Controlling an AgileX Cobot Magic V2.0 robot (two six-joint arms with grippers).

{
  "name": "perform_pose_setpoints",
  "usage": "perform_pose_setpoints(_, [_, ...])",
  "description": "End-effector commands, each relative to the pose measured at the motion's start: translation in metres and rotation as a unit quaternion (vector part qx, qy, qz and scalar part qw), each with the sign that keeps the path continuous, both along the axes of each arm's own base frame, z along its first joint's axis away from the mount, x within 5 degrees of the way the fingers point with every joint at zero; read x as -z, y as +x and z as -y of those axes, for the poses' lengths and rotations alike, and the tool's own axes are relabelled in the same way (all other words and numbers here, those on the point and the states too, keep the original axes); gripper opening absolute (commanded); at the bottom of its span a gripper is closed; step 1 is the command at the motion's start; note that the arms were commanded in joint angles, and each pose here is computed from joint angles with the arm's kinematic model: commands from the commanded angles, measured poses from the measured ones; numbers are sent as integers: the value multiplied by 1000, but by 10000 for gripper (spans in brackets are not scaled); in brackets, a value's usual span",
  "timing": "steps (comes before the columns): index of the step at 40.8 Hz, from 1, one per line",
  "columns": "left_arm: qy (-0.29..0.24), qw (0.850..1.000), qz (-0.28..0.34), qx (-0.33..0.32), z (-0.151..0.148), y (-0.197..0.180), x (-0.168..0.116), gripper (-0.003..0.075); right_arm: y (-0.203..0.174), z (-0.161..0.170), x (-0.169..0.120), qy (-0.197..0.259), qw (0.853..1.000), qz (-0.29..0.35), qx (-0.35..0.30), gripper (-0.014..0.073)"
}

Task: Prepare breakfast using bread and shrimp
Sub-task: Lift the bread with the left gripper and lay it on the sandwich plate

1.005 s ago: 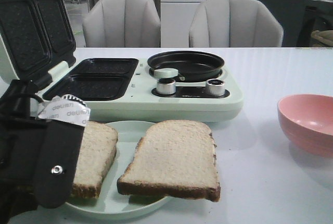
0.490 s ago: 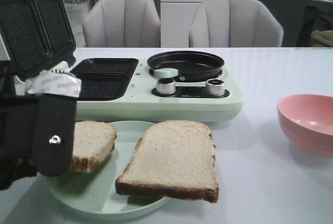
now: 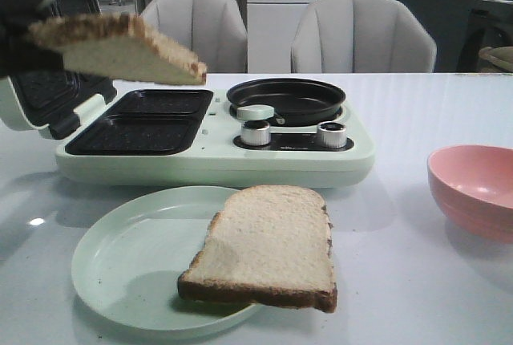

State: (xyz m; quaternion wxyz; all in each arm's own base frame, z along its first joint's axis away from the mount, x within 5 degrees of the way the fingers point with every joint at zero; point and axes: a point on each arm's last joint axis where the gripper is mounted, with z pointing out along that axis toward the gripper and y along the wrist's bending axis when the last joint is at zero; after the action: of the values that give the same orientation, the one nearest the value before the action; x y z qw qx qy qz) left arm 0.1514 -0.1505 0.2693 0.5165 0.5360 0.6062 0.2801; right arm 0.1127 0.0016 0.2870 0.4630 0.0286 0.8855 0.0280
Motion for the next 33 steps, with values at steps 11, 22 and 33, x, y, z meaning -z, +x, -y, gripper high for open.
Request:
perform_pose_setpoints(11, [-61,996,56,-16,14,58,-59,98,5,1,-13,0,999,41,2,578])
perform_pose_setpoints(22, [-55,996,26,-68,19,146,-49,98,5,1,-13,0,999,41,2,578])
perform_pose_setpoints(33, [-48,992,19,-115,24,222,-29,98,5,1,-13,0,999,41,2,578])
